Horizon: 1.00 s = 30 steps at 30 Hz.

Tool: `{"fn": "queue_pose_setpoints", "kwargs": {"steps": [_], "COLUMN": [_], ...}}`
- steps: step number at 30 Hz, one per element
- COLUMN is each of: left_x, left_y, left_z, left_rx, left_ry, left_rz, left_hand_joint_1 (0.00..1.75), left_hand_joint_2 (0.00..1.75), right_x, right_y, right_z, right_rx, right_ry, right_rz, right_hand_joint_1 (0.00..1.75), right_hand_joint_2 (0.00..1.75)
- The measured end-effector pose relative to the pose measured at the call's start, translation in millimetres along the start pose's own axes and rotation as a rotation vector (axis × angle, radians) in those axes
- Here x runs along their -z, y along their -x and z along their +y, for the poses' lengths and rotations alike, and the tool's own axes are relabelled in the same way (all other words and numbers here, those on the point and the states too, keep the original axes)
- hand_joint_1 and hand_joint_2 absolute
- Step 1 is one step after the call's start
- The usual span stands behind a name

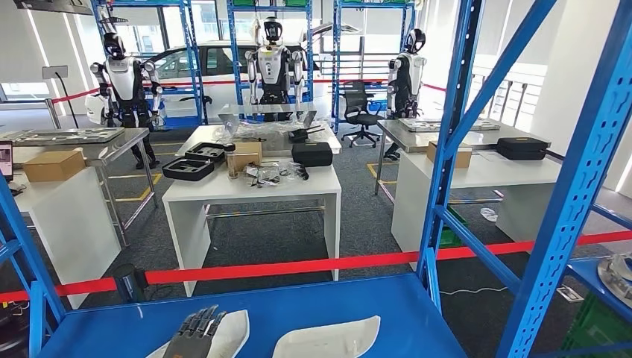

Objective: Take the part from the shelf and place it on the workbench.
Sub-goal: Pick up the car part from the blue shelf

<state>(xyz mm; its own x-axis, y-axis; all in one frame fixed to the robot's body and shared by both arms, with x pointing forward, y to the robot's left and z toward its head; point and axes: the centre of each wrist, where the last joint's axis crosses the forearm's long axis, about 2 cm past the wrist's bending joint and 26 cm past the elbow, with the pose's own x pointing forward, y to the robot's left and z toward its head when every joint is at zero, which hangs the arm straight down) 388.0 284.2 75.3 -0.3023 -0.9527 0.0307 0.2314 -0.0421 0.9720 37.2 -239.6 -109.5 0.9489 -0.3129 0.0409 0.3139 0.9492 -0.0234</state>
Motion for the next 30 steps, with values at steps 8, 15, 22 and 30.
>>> {"fn": "queue_pose_setpoints", "kwargs": {"steps": [8,15,22,30], "left_x": [-1.4,-2.9,-5.8,-5.2], "left_y": [14.5,26.9,38.2,40.4], "left_z": [4.6,9.5,8.6,10.1], "left_rx": [-0.042,-0.131,-0.167,-0.128], "left_ry": [-0.014,-0.043,0.073,0.149], "left_rz": [0.231,0.316,0.289,0.23], "left_hand_joint_1": [0.0,0.0,0.0,0.0], "left_hand_joint_2": [1.75,1.75,1.75,0.0], "right_x": [0.0,-0.1,-0.1,-0.2], "right_y": [-0.1,-0.2,-0.2,-0.2], "right_z": [0.1,0.7,1.0,1.2], "right_rx": [-0.009,-0.033,-0.046,-0.05], "right_ry": [0.003,0.001,-0.003,-0.006], "right_rz": [0.001,-0.005,-0.003,0.002], "right_hand_joint_1": [0.0,0.0,0.0,0.0], "right_hand_joint_2": [1.75,1.75,1.75,1.75]}}
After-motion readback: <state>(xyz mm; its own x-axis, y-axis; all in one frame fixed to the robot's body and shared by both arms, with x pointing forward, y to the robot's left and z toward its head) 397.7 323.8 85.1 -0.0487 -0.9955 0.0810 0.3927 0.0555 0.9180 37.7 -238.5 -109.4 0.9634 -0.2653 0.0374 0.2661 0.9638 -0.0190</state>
